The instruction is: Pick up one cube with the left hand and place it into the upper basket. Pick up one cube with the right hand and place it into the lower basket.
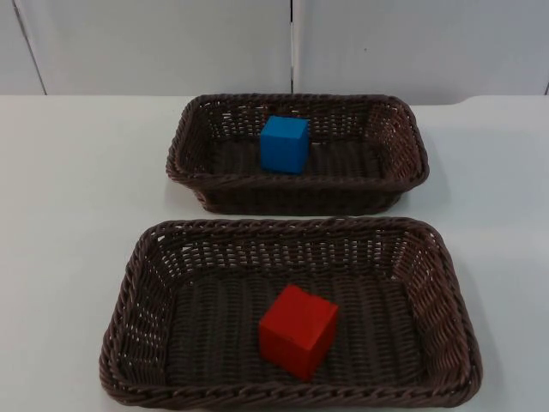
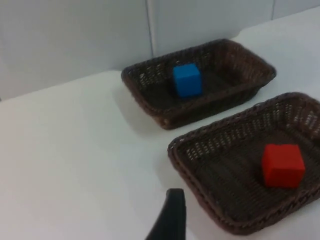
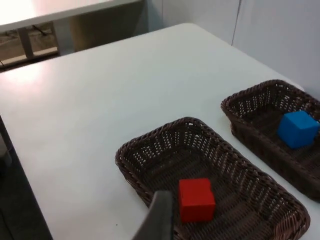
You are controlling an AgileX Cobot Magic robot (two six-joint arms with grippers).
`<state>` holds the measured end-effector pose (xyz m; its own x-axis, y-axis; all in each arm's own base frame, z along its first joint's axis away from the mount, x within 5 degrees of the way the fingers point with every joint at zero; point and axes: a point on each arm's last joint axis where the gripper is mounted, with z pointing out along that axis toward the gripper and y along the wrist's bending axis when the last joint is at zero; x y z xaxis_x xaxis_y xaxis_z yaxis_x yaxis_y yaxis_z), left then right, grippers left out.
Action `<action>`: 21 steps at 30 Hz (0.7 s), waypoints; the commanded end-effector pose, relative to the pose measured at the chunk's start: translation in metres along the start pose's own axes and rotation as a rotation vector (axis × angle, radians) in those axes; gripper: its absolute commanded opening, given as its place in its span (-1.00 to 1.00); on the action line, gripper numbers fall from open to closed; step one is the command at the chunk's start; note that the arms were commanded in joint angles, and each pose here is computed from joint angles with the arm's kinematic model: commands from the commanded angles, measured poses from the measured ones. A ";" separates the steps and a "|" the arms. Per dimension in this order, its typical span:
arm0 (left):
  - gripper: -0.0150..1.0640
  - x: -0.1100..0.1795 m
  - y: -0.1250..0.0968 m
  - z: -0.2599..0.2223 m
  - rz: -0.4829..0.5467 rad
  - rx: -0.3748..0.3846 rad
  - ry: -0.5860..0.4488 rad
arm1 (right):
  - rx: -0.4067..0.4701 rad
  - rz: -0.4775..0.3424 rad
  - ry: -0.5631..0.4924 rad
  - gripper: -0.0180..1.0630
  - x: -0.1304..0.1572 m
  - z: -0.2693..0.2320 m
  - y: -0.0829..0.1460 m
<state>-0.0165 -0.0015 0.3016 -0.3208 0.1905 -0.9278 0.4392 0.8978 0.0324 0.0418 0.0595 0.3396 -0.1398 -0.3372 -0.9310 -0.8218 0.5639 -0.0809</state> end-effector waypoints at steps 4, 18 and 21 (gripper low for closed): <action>0.45 0.014 0.002 0.012 -0.027 -0.011 0.077 | -0.001 0.004 -0.025 0.48 0.009 -0.020 0.004; 0.45 0.019 0.002 0.017 -0.031 -0.014 0.095 | 0.060 0.077 0.063 0.48 0.043 -0.058 0.006; 0.45 0.019 0.002 0.017 -0.031 -0.014 0.095 | 0.074 0.092 0.071 0.48 0.049 -0.063 0.005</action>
<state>-0.0073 -0.0034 0.2787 -0.4137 0.2028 -0.8875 0.4204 0.9073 0.0114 -0.0025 0.0024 0.3195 -0.2359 -0.3286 -0.9145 -0.7708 0.6364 -0.0298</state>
